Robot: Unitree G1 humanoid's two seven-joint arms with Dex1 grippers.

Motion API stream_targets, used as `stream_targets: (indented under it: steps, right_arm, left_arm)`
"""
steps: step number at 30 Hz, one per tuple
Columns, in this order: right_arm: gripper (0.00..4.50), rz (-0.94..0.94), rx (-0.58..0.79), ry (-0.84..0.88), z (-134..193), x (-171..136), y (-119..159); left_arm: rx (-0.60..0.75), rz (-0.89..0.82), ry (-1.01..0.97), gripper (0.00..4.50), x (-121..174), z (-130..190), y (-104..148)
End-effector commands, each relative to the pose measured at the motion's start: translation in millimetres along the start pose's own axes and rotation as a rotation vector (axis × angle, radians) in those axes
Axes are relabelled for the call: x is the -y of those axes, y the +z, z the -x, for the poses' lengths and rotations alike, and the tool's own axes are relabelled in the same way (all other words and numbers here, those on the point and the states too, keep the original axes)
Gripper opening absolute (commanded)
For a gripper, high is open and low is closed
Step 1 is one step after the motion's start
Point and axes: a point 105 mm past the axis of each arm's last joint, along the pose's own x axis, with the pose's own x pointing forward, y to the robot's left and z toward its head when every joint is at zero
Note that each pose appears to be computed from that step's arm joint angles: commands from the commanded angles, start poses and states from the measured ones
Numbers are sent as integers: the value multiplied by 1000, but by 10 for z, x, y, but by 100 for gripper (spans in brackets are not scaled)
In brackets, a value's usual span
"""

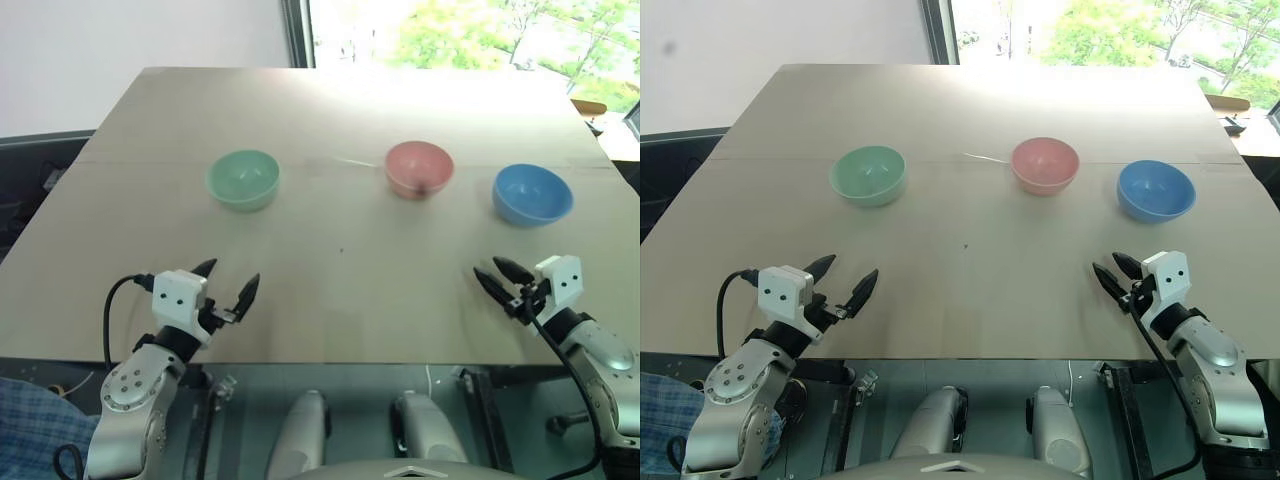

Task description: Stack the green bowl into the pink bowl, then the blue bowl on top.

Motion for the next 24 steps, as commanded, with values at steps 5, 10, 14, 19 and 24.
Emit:
stream_targets:
  steps: [5, 10, 14, 19, 24]
  right_arm:
    - [218, 19, 44, 5, 98, 49, 115]
    - [218, 27, 35, 7, 110, 84, 106]
    - [218, 33, 22, 9, 99, 97, 102]
    - [218, 41, 16, 13, 76, 109, 96]
    - [218, 92, 13, 49, 11, 114, 168]
  left_arm:
    - [72, 17, -63, 424, 75, 9, 94]
    - [75, 23, -70, 424, 92, 10, 64]
    - [77, 24, -75, 424, 93, 26, 46]
    - [93, 49, -119, 424, 135, 33, 59]
    - [131, 59, -178, 424, 185, 47, 127]
